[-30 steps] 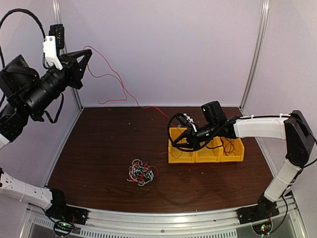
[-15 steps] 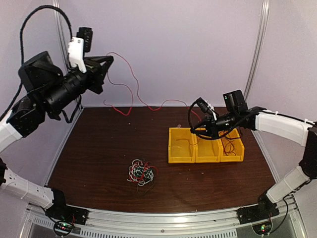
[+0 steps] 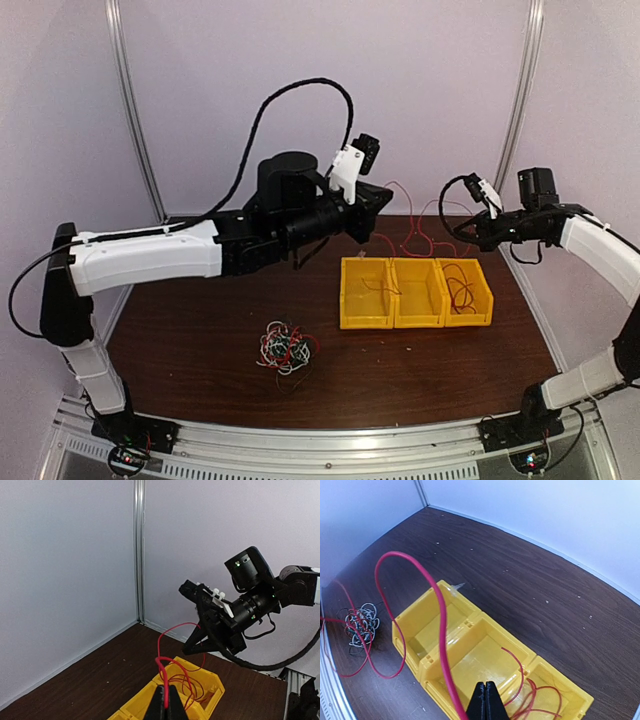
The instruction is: Untangle the cables
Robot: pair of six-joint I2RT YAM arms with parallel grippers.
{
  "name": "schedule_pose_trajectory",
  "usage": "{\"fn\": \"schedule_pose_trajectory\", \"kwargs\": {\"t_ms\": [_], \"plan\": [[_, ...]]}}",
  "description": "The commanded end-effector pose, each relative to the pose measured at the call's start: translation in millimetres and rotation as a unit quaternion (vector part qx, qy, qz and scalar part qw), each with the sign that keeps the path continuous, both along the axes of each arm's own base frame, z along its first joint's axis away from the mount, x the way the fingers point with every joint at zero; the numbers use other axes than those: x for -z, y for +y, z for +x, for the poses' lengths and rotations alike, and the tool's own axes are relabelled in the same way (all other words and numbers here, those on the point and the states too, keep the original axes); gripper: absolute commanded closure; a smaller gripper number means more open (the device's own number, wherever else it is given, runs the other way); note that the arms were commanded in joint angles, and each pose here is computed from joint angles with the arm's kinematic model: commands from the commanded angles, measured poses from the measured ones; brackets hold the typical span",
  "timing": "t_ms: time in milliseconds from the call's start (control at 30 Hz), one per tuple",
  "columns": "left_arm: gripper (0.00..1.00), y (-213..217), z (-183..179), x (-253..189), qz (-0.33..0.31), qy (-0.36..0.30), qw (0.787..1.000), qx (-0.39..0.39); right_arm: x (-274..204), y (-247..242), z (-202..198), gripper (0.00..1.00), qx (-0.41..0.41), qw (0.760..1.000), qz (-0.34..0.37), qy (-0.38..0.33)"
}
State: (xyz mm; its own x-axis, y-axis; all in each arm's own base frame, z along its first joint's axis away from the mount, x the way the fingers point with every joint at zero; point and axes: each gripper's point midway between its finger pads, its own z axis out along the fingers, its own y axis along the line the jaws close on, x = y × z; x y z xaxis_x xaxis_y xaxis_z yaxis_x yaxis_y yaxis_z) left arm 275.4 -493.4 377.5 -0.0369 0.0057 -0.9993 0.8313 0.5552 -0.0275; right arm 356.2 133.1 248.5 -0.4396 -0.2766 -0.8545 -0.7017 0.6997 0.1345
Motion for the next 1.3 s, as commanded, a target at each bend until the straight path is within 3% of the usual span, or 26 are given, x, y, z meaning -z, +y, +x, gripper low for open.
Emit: {"fn": "schedule_pose_trajectory", "kwargs": {"t_ms": [0, 333, 467, 600, 767, 967, 1267], "plan": [[1.0, -45, -1, -27, -0.103, 0.011, 0.993, 0.053, 10, -37, 2, 1.0, 0.064, 0.997, -0.041, 0.002], [1.0, -125, 21, 15, -0.17, 0.07, 0.98, 0.075, 82, -76, 8, 1.0, 0.129, 0.986, -0.057, 0.085], [1.0, -145, 26, 29, -0.183, 0.081, 0.977, 0.078, 91, -79, 2, 0.59, 0.119, 0.984, -0.051, 0.118], [1.0, -154, 32, 49, -0.185, 0.093, 0.975, 0.075, 70, -94, -10, 0.4, 0.131, 0.984, -0.073, 0.098], [1.0, -162, 30, 64, -0.194, 0.104, 0.971, 0.092, 47, -112, -35, 0.39, 0.141, 0.98, -0.123, 0.063], [1.0, -163, 30, 62, -0.205, 0.104, 0.969, 0.094, 9, -72, -80, 0.39, 0.006, 0.995, -0.103, -0.014], [1.0, -164, 20, 52, -0.213, 0.115, 0.962, 0.124, 17, -47, -50, 0.25, -0.027, 0.999, -0.045, -0.014]]}}
